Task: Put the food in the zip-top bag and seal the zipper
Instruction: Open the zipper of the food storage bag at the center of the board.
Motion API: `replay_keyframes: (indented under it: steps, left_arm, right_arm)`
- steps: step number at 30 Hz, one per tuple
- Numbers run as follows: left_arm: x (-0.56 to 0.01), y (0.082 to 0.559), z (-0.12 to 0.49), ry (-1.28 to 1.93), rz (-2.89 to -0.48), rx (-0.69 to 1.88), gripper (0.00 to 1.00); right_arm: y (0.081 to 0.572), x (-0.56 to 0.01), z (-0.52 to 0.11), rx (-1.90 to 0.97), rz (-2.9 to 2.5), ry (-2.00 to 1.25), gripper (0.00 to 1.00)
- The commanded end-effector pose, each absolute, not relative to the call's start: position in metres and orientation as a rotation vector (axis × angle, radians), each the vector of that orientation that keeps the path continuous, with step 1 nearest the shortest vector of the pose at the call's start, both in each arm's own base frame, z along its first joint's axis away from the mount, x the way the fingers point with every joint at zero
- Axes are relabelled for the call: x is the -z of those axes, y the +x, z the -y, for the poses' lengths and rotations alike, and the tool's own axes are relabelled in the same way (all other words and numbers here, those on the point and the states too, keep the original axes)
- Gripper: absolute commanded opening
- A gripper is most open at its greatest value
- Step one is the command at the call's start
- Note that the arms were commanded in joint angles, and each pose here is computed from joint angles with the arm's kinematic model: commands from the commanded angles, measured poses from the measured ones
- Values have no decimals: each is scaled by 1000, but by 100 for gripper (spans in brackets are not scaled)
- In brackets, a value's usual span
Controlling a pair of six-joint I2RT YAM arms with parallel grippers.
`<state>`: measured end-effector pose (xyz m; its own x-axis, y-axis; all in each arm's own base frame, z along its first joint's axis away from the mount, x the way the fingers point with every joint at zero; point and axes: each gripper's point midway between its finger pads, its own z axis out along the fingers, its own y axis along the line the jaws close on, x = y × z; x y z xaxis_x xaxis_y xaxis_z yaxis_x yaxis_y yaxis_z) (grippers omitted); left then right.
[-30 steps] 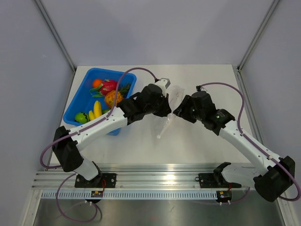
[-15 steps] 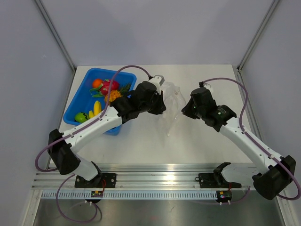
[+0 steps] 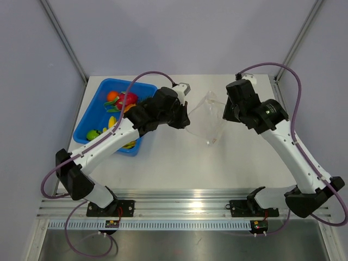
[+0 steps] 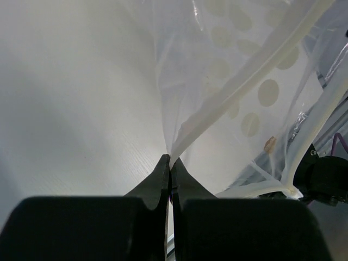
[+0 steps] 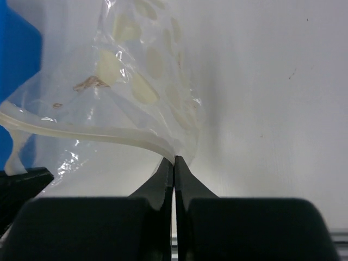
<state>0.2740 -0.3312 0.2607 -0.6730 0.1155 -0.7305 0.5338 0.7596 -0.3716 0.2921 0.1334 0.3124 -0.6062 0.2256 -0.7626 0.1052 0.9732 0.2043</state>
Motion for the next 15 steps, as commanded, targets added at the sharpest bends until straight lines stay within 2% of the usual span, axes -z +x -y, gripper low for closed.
replay_keyframes:
  steps: [1,8,14,15]
  left_arm:
    - [-250,273,342,555,-2232,792,0]
    - [-197,284,325,595,-2325,723,0]
    - [-175,293,296,595,-2342,689,0]
    - [-174,293,294,597,-2348,689,3]
  right_arm:
    - [276,-282,-133,-64,-2395,82,0]
    - [284,-230,-174,-146,-2509,66,0]
    - [304,-214,-226,-336,-2531,27,0]
    - [306,-212,-234,-371,-2537,21,0]
